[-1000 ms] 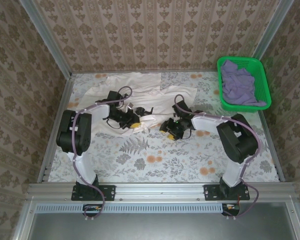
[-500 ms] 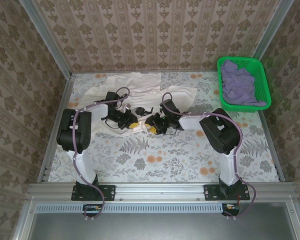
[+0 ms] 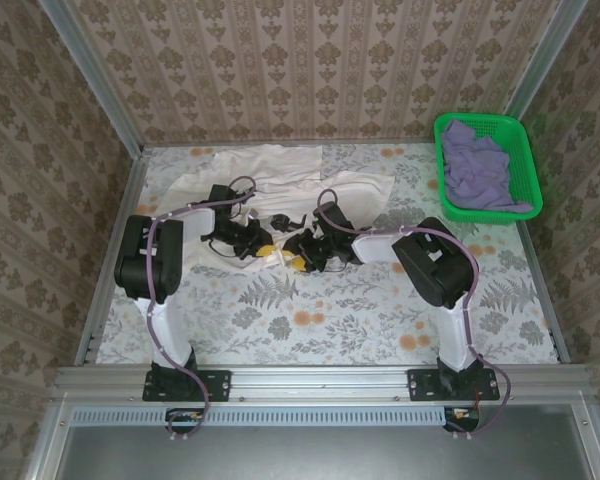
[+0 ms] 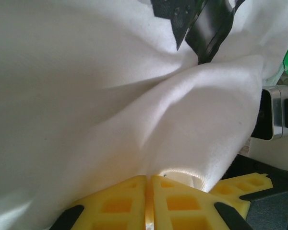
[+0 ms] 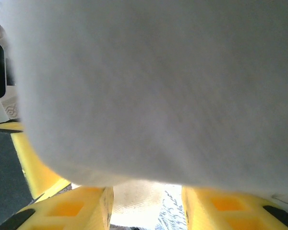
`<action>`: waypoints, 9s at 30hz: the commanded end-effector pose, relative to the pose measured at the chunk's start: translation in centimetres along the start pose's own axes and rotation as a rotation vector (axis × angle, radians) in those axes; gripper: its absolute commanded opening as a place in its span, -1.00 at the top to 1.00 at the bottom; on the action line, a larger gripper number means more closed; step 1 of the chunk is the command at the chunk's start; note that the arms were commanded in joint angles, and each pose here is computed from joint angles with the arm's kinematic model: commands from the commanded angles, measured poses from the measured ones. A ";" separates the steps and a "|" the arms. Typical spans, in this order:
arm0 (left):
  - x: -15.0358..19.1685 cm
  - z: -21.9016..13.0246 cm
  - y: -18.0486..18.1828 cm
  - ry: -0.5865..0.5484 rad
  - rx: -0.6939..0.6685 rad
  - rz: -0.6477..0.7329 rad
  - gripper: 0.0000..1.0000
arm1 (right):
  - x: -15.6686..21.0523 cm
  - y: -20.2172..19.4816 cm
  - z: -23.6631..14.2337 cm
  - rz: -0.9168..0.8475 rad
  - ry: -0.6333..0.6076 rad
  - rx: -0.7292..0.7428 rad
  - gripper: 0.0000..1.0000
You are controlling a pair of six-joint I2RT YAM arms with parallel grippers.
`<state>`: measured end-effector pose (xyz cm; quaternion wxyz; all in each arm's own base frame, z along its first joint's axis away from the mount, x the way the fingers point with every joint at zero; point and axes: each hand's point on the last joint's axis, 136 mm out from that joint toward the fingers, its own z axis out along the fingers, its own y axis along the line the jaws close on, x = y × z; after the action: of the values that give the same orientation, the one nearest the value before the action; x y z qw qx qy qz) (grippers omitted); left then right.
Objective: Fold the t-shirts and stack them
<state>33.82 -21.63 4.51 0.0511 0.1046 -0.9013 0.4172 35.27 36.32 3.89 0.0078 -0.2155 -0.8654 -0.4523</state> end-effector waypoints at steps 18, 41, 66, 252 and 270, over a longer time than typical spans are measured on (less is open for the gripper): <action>0.3 0.6 1.7 -0.014 0.014 -0.115 0.80 | 0.8 1.1 3.9 0.170 0.031 -0.069 0.15; 0.6 -1.3 0.2 -0.048 -0.018 -0.033 0.70 | 2.7 -2.6 -2.6 0.093 0.053 0.230 0.84; -3.7 -11.2 6.6 -0.377 -0.598 -0.070 -0.20 | 12.4 -20.5 -23.0 0.040 0.153 0.756 0.51; 6.8 -19.7 7.8 -0.480 -0.771 -0.127 -0.14 | -16.1 0.6 -44.6 -0.112 -0.467 0.718 -0.35; 17.8 -17.0 15.7 -0.355 -0.864 -0.496 0.17 | 0.1 -9.0 -33.8 -0.126 -0.415 0.447 -0.35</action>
<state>14.64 -1.74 7.17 0.0010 0.3152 -0.9488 -0.0222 24.14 3.43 17.06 -0.0692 -0.2283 -0.9626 -0.1282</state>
